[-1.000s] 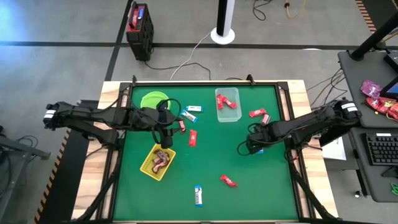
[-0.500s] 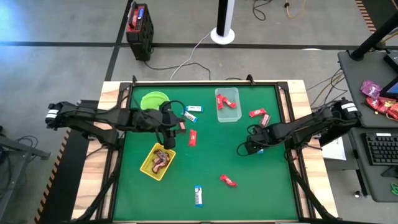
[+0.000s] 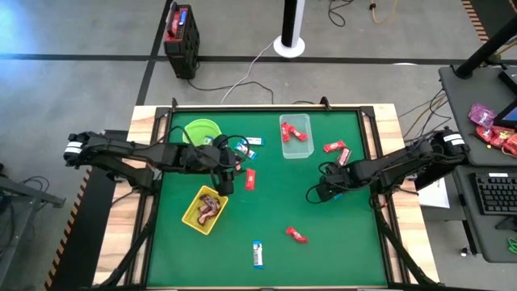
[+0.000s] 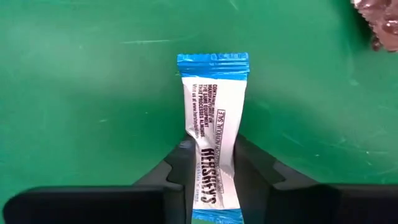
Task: Sort candy by brand, put in halloween buckets
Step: Put the white chocolate into the green bucket
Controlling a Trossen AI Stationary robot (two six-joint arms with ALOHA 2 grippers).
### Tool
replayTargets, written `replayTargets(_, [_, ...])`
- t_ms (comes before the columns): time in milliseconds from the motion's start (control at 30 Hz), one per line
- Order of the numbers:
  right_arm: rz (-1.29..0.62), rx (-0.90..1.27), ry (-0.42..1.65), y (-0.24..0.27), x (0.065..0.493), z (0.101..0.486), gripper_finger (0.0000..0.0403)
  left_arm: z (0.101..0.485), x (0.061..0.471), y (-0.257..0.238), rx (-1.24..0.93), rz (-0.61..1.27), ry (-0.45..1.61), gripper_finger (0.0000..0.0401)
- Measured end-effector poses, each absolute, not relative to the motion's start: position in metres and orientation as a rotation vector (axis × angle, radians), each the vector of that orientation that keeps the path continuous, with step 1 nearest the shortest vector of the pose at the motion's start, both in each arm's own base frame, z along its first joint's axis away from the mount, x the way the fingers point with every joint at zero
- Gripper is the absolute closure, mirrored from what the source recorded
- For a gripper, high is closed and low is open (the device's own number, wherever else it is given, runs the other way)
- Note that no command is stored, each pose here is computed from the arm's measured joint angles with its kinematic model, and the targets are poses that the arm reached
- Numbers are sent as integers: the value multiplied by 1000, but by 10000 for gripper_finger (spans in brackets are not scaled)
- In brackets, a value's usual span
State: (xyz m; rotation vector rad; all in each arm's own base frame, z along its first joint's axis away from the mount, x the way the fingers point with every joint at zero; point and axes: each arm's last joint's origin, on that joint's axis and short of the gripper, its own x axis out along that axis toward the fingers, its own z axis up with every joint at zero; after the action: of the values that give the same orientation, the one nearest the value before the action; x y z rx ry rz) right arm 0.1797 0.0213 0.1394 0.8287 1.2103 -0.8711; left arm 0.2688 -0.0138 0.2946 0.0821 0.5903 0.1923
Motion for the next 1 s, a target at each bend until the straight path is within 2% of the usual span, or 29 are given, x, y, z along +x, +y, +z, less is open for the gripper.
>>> replayTargets(200, [-773,806,1167,23,191,148,317,286,276,-15,83,178,625,246])
replayTargets(367, [-543,815,1036,28,214,158,326,273,288,-24,121,-70,653,246])
replayTargets(567, [-193,822,803,35,241,178,322,255,317,-41,270,-310,536,246])
replayTargets(800, [41,824,636,40,255,196,326,228,350,-46,362,-327,449,246])
replayTargets(1000, [104,822,635,42,255,198,324,224,365,-43,413,-252,354,246])
